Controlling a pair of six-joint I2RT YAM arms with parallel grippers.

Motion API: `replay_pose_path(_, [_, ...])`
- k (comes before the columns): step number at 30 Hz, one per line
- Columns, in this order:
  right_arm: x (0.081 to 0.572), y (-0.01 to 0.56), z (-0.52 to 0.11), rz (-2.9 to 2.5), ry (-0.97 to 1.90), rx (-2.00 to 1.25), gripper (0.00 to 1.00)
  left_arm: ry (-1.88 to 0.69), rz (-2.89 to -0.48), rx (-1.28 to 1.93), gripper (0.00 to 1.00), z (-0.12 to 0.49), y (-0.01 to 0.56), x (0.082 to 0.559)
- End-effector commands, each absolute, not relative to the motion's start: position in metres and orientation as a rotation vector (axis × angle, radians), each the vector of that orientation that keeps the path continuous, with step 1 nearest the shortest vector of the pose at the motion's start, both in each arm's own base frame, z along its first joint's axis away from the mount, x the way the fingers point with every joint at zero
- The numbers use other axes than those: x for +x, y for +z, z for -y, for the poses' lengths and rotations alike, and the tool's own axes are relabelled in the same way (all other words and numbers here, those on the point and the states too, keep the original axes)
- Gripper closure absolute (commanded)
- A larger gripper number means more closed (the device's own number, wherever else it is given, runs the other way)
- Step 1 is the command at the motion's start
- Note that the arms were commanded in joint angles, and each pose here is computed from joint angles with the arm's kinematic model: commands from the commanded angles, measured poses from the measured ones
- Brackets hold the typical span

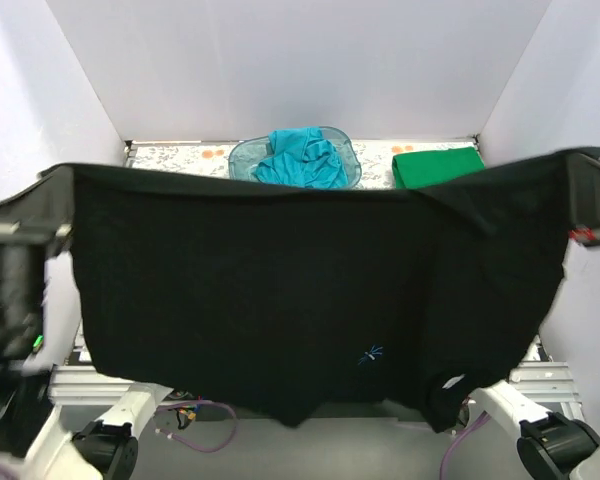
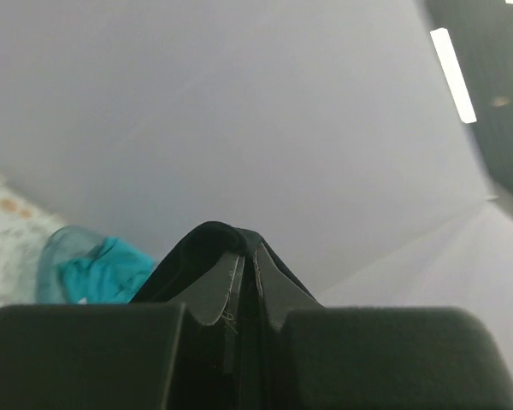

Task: Fold and stack the t-shirts
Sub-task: Flatten the tshirt out, then fold the tshirt

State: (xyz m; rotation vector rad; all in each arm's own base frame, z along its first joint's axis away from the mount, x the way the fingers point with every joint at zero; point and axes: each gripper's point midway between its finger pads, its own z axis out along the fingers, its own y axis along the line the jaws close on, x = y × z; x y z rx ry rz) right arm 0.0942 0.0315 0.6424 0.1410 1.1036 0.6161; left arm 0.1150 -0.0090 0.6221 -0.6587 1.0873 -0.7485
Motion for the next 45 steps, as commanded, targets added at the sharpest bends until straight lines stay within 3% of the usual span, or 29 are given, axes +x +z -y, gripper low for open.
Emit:
replay_pose_path(1, [0.18,0.604,-0.027,-1.233,0.423,0.244,0.99,-0.536,-1.271,-0.838,1.0,-0.009,0.551,0.208])
replay_pose_path(7, [0.272,0.513,-0.048,-1.389,0.309,0.241,0.99,-0.351,-1.471,-0.94,1.0,-0.013,0.42,0.31])
replay_pose_path(8, [0.294,0.462,-0.057,-1.482,0.283,0.23,0.99,-0.34,-1.497,-0.943,1.0,-0.011,0.401,0.322])
replay_pose_path(9, [0.304,0.444,-0.06,-1.504,0.277,0.227,0.99,-0.295,-1.581,-0.966,1.0,-0.01,0.351,0.334])
replay_pose_path(10, [0.317,0.431,-0.064,-1.492,0.275,0.23,0.99,-0.295,-1.56,-0.978,1.0,-0.012,0.343,0.345])
replay_pose_path(12, [0.343,0.362,-0.07,-1.613,0.22,0.225,0.99,-0.235,-1.667,-1.021,1.0,-0.01,0.277,0.364])
replay_pose_path(15, [0.377,0.298,-0.088,-1.743,0.219,0.167,0.99,-0.201,-1.73,-1.017,1.0,-0.008,0.23,0.391])
replay_pose_path(19, [0.416,0.245,-0.105,-1.867,0.226,0.127,0.99,-0.029,-1.948,-1.041,1.0,-0.012,0.136,0.435])
replay_pose_path(26, [0.456,0.197,-0.117,-1.98,0.199,0.088,0.99,0.137,-2.099,-1.085,1.0,-0.025,0.075,0.471])
replay_pose_path(32, [0.452,0.194,-0.116,-2.021,0.197,0.099,0.99,0.11,-2.116,-1.092,1.0,-0.025,0.075,0.474])
replay_pose_path(45, [0.294,0.144,-0.113,-2.371,0.36,0.234,0.99,0.045,-2.208,-1.162,1.0,-0.012,0.091,0.393])
